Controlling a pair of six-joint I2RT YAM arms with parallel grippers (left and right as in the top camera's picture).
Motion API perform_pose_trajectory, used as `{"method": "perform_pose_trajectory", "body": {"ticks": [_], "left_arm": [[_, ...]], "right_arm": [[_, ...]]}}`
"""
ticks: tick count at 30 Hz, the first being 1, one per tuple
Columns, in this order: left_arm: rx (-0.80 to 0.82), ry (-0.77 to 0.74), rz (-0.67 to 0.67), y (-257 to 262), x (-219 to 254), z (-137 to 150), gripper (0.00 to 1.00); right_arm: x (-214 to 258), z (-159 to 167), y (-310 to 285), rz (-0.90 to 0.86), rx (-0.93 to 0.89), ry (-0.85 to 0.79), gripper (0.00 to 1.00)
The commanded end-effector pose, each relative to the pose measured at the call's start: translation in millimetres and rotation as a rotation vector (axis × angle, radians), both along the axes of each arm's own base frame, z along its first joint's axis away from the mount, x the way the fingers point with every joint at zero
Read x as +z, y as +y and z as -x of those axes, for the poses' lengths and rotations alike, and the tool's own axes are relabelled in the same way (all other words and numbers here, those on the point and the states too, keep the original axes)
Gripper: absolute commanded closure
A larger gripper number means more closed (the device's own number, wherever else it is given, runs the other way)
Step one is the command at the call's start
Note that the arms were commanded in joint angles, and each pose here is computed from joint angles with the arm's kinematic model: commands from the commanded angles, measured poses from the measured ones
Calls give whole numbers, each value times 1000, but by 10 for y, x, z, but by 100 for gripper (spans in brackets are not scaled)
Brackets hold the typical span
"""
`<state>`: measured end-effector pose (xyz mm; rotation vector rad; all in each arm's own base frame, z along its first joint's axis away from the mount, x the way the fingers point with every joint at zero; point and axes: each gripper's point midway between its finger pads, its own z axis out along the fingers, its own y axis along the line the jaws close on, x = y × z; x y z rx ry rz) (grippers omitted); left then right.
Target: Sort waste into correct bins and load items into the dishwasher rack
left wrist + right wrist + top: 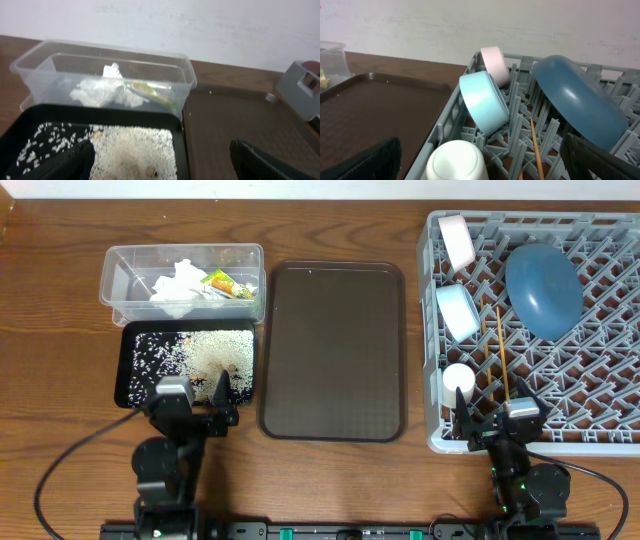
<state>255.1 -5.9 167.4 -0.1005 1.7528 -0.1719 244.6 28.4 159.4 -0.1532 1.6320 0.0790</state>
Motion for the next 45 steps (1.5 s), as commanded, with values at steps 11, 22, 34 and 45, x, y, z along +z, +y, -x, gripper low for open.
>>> {"method": "perform_pose_trajectory", "body": {"ticks": [11, 22, 34, 45], "left_arm": [[19, -64, -23, 15, -204, 72, 11], [16, -39, -32, 12, -284, 110, 11], [17, -41, -33, 13, -279, 110, 11], [16, -39, -32, 13, -284, 109, 11]], "right_arm": [[-4, -2, -25, 12, -10, -5, 1], [-4, -2, -25, 12, -10, -5, 1], [-5, -2, -25, 12, -10, -4, 1], [-5, -2, -25, 12, -10, -4, 1]]}}
